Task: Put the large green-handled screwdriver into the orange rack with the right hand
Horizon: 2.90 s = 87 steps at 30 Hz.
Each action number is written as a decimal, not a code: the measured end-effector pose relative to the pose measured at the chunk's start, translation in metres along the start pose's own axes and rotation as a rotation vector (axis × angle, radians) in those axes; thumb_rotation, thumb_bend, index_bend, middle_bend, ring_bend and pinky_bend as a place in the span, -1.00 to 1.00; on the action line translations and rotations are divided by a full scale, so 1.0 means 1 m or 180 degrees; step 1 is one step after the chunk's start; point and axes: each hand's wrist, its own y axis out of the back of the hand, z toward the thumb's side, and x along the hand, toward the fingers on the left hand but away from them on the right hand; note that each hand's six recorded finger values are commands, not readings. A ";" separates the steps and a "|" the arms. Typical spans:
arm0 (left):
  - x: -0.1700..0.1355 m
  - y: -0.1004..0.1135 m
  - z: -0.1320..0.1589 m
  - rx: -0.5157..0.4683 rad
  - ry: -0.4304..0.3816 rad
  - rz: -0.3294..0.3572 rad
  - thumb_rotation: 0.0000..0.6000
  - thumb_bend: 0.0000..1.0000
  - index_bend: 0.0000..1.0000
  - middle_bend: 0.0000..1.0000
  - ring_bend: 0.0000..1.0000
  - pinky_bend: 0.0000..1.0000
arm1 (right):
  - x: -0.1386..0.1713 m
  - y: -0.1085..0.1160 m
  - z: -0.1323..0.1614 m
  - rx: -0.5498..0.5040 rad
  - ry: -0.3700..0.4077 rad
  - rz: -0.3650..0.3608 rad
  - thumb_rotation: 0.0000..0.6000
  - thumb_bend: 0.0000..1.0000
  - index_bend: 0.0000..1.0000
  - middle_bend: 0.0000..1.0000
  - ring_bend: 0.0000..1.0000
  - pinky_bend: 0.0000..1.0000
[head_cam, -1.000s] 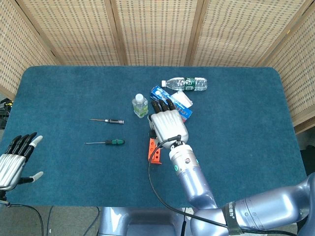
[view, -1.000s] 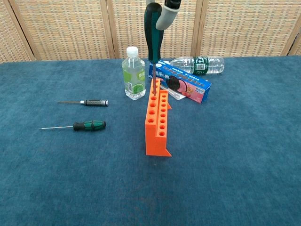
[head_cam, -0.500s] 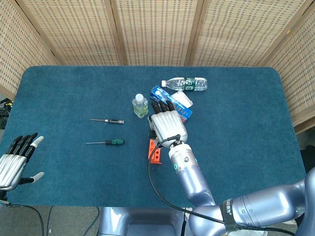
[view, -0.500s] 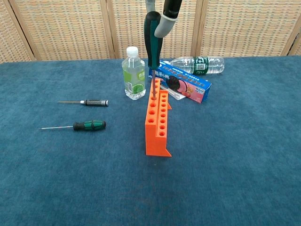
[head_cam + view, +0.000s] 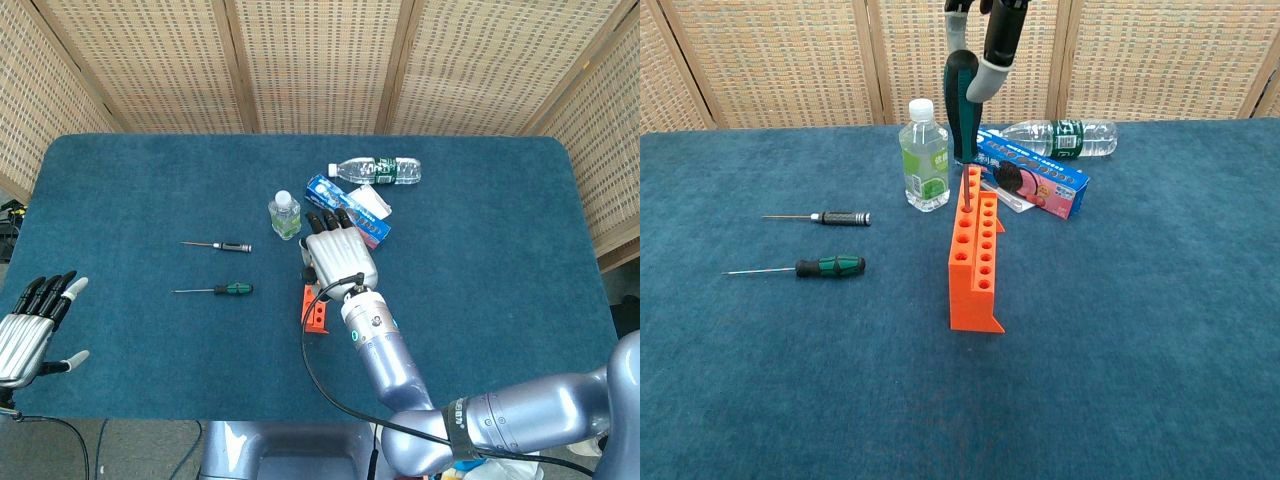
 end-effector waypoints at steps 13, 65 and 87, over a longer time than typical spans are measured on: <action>0.001 -0.003 0.002 0.0024 -0.0019 -0.0027 1.00 -1.00 -1.00 -1.00 -1.00 -1.00 | -0.012 -0.015 0.002 -0.0088 0.0110 -0.0021 1.00 -0.48 0.30 -0.86 -1.00 -1.00; 0.003 -0.008 0.006 0.0041 -0.0062 -0.0084 1.00 -1.00 -1.00 -1.00 -1.00 -1.00 | -0.034 -0.037 0.001 -0.0170 0.0210 0.0026 1.00 -0.50 -0.33 -1.00 -1.00 -1.00; 0.003 -0.008 0.007 0.0017 -0.0077 -0.0084 1.00 -1.00 -1.00 -1.00 -1.00 -1.00 | -0.007 -0.045 -0.007 -0.0261 0.0205 0.0039 1.00 -0.52 -0.66 -1.00 -1.00 -1.00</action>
